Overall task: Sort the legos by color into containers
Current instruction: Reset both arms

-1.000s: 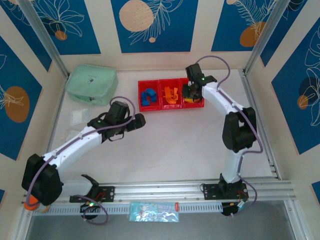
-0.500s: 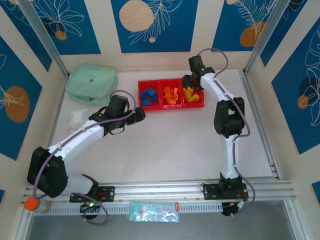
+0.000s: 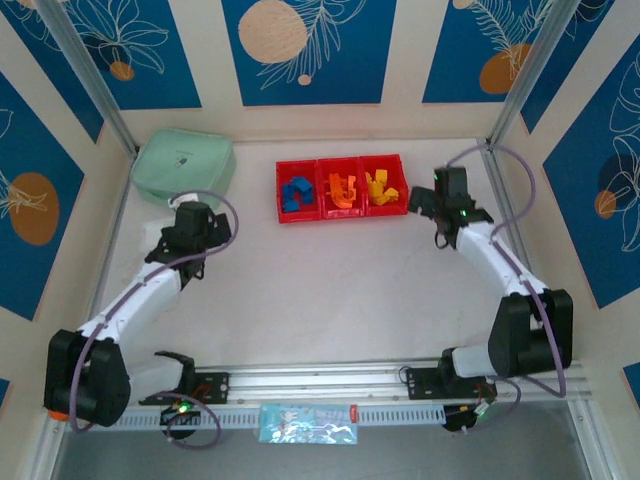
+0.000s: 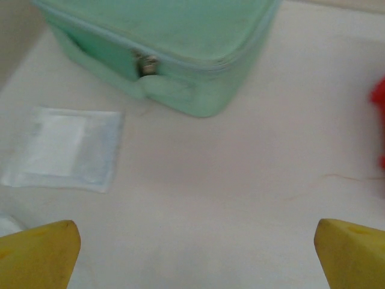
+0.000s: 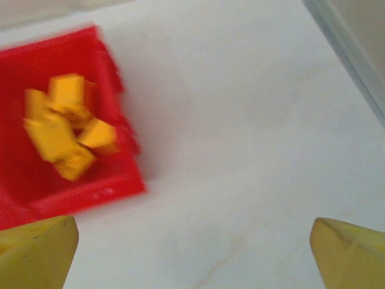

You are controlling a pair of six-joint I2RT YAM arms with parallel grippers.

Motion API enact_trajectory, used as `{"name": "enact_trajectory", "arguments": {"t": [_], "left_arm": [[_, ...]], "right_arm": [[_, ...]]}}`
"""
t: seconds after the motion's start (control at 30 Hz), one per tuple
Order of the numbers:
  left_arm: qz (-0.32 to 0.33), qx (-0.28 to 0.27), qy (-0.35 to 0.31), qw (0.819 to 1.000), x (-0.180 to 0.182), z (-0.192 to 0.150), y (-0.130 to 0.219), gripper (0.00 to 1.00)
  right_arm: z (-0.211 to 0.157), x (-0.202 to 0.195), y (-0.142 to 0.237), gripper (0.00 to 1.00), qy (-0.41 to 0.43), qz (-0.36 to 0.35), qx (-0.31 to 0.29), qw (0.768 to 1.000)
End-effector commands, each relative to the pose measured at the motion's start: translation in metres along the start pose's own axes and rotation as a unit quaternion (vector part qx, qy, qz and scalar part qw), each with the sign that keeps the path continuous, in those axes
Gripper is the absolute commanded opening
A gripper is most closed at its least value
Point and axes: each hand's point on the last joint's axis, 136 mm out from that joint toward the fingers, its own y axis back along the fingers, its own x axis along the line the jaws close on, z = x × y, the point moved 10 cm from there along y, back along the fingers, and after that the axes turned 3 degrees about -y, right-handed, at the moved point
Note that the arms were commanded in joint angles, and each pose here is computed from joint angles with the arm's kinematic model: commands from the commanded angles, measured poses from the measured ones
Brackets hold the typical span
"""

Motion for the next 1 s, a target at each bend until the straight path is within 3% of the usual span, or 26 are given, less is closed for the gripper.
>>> {"name": "enact_trajectory", "arguments": {"t": [0.0,0.17,0.4,0.47,0.57,0.97], "left_arm": [[0.031,-0.078,-0.065,0.994,0.01,-0.009,-0.022,0.99],[-0.025,-0.166,-0.104,0.98,0.003,-0.041,-0.044,0.99],[-0.082,-0.178,-0.129,0.972,-0.001,-0.048,-0.066,0.99],[-0.084,-0.165,-0.113,0.976,0.003,-0.05,-0.07,0.99],[-0.085,-0.149,-0.1,0.98,0.008,-0.051,-0.076,0.99],[-0.086,-0.159,-0.102,0.978,0.008,-0.051,-0.076,0.99]], "right_arm": [[-0.032,-0.019,-0.026,0.99,-0.003,0.002,-0.065,0.998],[-0.061,-0.019,-0.036,0.99,0.015,0.097,-0.128,0.987],[-0.079,-0.015,-0.053,0.99,0.04,0.176,-0.167,0.969],[-0.078,-0.013,-0.054,0.99,0.047,0.17,-0.139,0.974],[-0.079,-0.011,-0.052,0.99,0.051,0.169,-0.148,0.973],[-0.078,-0.011,-0.054,0.99,0.055,0.186,-0.142,0.971]]}}
